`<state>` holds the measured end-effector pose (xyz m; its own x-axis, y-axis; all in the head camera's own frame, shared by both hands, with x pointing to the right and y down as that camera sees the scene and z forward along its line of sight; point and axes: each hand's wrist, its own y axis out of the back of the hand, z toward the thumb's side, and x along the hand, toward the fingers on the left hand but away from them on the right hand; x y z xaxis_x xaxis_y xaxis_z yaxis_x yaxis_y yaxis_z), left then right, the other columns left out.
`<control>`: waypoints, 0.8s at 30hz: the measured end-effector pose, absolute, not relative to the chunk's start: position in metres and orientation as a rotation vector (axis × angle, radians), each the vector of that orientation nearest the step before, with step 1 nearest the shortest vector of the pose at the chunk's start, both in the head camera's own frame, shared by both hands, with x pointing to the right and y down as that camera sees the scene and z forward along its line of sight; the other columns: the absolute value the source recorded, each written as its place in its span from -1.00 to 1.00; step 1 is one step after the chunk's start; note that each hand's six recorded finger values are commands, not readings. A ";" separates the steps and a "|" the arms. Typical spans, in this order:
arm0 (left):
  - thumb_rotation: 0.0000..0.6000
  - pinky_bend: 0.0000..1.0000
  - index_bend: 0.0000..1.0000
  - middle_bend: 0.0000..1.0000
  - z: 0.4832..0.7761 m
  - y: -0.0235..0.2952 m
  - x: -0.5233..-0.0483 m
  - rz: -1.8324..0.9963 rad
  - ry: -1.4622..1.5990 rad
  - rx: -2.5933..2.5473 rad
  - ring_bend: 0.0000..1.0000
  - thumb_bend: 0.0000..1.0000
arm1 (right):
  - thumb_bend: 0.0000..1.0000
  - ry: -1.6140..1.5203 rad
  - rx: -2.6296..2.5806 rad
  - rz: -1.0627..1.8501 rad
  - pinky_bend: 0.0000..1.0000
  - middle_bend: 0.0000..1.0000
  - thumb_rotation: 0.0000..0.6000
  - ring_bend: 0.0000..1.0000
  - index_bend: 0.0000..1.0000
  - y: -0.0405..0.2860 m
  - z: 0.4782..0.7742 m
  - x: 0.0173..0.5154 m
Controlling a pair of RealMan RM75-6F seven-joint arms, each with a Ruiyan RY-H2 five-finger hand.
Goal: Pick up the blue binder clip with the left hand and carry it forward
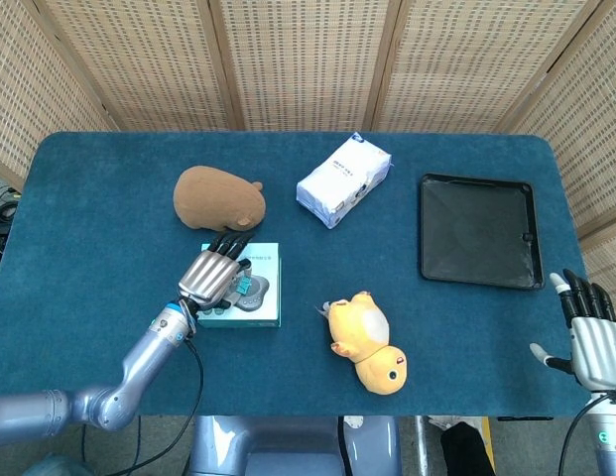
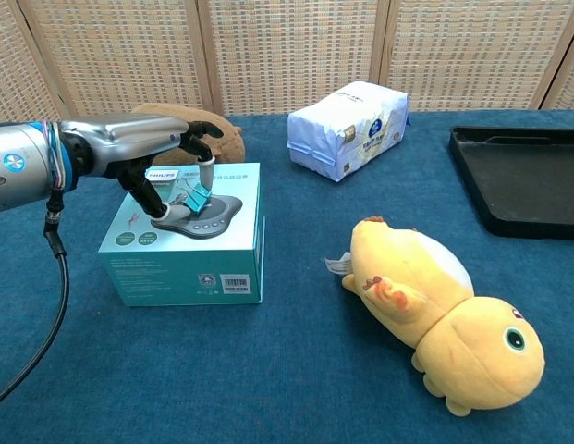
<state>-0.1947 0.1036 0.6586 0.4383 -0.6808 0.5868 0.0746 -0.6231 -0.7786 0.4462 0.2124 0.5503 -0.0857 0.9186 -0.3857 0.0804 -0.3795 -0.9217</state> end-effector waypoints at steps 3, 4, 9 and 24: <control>1.00 -1.00 -0.90 -1.00 0.657 0.104 -0.195 -1.251 0.514 -1.925 -1.00 -0.38 | -1.00 -1.121 -1.497 1.544 -1.00 -1.00 1.00 -1.00 -0.90 0.212 0.550 0.446; 1.00 -1.00 -0.96 -1.00 0.656 0.103 -0.195 -1.251 0.517 -1.923 -1.00 -0.39 | -1.00 -1.122 -1.498 1.544 -1.00 -1.00 1.00 -1.00 -0.89 0.212 0.550 0.446; 1.00 -1.00 -1.00 -1.00 0.642 0.098 -0.199 -1.227 0.560 -1.915 -1.00 -0.42 | -1.00 -1.125 -1.506 1.539 -1.00 -1.00 1.00 -1.00 -0.88 0.212 0.549 0.446; 1.00 -1.00 -1.00 -1.00 0.561 0.083 -0.328 -1.237 0.955 -1.741 -1.00 -0.65 | -1.00 -1.139 -1.529 1.512 -1.00 -1.00 1.00 -1.00 -0.88 0.214 0.544 0.442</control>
